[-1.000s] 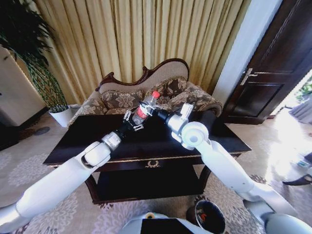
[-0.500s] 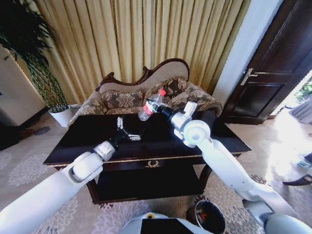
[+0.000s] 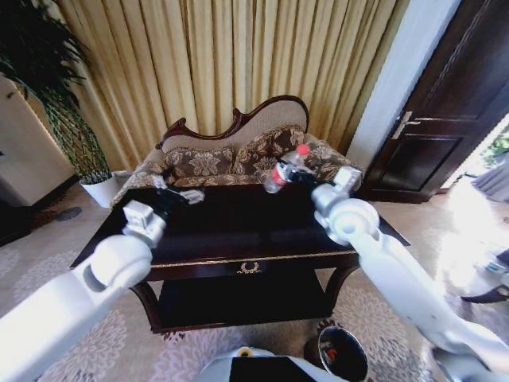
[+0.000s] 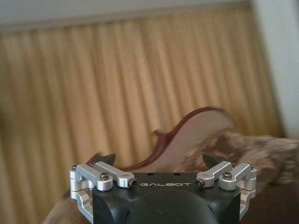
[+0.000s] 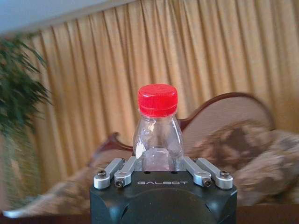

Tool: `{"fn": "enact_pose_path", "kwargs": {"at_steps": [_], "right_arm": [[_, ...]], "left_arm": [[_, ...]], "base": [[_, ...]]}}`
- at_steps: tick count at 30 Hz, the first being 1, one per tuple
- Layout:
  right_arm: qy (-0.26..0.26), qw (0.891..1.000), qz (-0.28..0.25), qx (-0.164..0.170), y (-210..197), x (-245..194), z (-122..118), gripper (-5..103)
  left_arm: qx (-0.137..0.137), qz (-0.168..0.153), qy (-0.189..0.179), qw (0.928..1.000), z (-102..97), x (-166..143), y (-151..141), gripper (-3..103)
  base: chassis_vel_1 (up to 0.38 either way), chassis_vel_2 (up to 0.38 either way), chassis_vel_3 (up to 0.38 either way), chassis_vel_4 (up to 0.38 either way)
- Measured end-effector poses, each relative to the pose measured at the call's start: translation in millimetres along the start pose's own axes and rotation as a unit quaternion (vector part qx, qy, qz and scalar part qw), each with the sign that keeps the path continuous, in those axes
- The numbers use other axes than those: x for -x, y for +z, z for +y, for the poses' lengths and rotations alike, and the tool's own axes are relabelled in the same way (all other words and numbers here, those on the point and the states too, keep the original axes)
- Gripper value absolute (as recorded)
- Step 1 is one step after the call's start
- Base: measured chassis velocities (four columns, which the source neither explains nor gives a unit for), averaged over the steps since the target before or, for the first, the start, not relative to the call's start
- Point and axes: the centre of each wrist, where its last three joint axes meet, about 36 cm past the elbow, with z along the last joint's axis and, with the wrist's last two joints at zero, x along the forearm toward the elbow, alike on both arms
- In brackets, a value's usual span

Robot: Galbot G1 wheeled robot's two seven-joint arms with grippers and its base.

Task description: Move to the front of the table and place the trash on the table into the trash bin.

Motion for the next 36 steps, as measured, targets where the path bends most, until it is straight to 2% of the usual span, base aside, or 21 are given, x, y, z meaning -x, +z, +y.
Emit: {"fn": "enact_pose_path", "kwargs": {"at_steps": [3,4,5,7,8,9,12,15,17,20,22,25,30,36], "right_arm": [[0.021,0.999,0.001,-0.027,6.7,-6.9,-8.5,26],[0.021,0.999,0.001,-0.027,6.7,-6.9,-8.5,26],[0.035,0.999,0.002,-0.041,10.7,-9.7,-11.8,26],[0.047,0.997,0.001,-0.053,13.4,-11.2,-14.5,26],[0.058,0.996,0.001,-0.061,14.8,-11.9,-16.4,26],[0.058,0.996,0.001,-0.061,14.8,-11.9,-16.4,26],[0.084,0.993,0.005,-0.079,16.4,-14.1,-24.7,26],[0.1,0.991,0.004,-0.091,15.8,-15.5,-31.8,26],[0.119,0.987,0.003,-0.104,11.1,-19.3,-41.3,26],[0.128,0.985,0.002,-0.115,10.4,-23.7,-45.5,26],[0.134,0.983,0.001,-0.127,10.7,-33.0,-48.7,26],[0.135,0.982,0.0,-0.129,11.3,-40.3,-48.5,26],[0.141,0.98,0.002,-0.141,17.9,-66.1,-45.8,26],[0.144,0.98,0.009,-0.139,26.1,-90.4,-40.1,26]], "left_arm": [[-0.013,0.023,-0.039,0.9989,32.4,12.8,1.1,100],[-0.013,0.023,-0.039,0.9989,32.4,12.8,1.1,100],[-0.016,0.029,-0.058,0.9977,57.2,19.2,2.3,100],[-0.017,0.035,-0.073,0.9966,80.4,23.6,5.1,100],[-0.017,0.037,-0.088,0.9953,99.5,26.1,8.5,100],[-0.017,0.037,-0.088,0.9953,99.5,26.1,8.5,100],[-0.026,0.041,-0.115,0.9922,135.9,29.6,20.6,100],[-0.028,0.045,-0.114,0.9921,151.1,28.1,29.2,100],[-0.031,0.056,-0.083,0.9945,164.4,19.1,43.7,100],[-0.031,0.061,-0.066,0.9955,167.5,10.8,51.0,100],[-0.033,0.061,-0.036,0.997,164.8,-5.6,56.8,100],[-0.035,0.054,-0.024,0.9976,162.1,-15.7,58.9,100],[-0.05,0.046,-0.032,0.9972,152.6,-39.0,66.5,100],[-0.056,0.04,-0.042,0.9967,143.8,-50.6,65.7,100]], "base": [[0.0,0.0,0.0,0.0],[0.0,0.0,0.0,0.0],[0.0,0.0,0.0,0.0],[0.0,0.0,0.0,0.0],[0.0,0.0,0.0,0.0],[0.0,0.0,0.0,0.0],[0.0,0.0,0.0,0.0],[0.0,0.0,0.0,0.0],[0.0,0.0,0.0,0.0],[0.0,0.0,0.0,0.0],[0.0,0.0,0.0,0.0],[0.0,0.0,0.0,0.0],[0.0,0.0,0.0,0.0],[0.0,0.0,0.0,0.0]]}}
